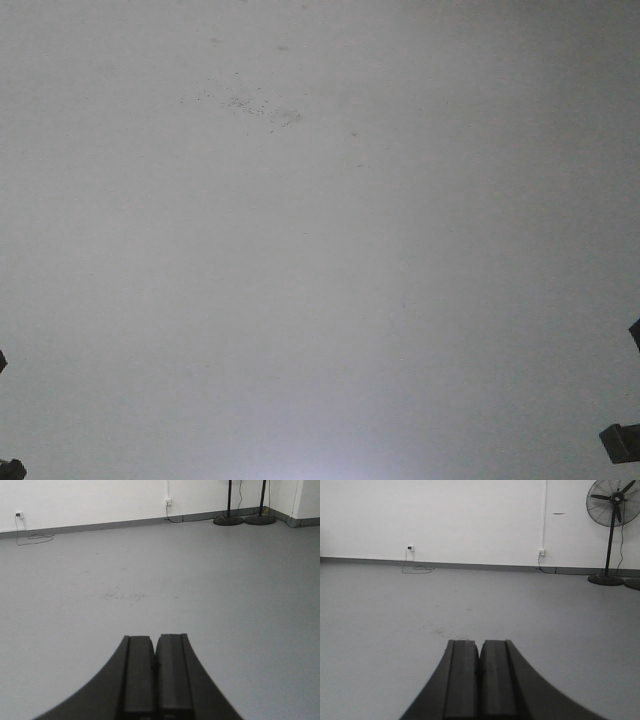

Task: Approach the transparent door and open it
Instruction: 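Drive the base and turn toward the white-framed sliding glass door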

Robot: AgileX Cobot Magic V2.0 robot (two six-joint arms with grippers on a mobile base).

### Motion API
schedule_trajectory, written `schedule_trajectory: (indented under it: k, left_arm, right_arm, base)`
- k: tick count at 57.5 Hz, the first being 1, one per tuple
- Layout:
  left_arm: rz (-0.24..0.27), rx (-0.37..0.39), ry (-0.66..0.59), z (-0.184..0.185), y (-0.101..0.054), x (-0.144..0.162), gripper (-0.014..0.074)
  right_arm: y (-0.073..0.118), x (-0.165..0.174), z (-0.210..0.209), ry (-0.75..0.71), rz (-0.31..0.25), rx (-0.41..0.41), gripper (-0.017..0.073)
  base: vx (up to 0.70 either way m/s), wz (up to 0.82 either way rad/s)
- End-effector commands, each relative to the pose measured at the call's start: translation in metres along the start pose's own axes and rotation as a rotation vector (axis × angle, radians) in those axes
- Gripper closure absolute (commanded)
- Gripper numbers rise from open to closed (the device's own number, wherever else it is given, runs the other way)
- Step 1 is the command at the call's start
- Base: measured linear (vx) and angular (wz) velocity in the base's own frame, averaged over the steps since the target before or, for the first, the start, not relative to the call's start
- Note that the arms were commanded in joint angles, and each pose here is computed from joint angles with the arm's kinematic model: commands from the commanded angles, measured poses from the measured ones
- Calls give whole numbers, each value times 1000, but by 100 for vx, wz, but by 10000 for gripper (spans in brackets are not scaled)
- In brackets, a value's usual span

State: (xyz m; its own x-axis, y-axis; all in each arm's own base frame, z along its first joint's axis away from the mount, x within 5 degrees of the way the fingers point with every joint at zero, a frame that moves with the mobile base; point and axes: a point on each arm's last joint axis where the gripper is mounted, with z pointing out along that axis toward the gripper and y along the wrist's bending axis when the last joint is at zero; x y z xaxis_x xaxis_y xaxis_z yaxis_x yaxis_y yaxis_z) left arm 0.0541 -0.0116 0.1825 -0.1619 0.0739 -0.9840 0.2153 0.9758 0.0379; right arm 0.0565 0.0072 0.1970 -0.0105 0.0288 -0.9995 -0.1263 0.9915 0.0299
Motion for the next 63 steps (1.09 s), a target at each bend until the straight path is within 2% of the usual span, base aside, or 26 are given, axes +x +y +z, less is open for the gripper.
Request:
schedule_trajectory:
  k: [1,63]
  left_arm:
    - [-5,-3,-76,1,0,0,594]
    - [-5,-3,-76,1,0,0,594]
  right_arm:
    - [0,-4,-1,-86,-3,3,567]
    - [0,-4,-1,-86,-3,3,567]
  base:
    - [0,0]
    - [3,5]
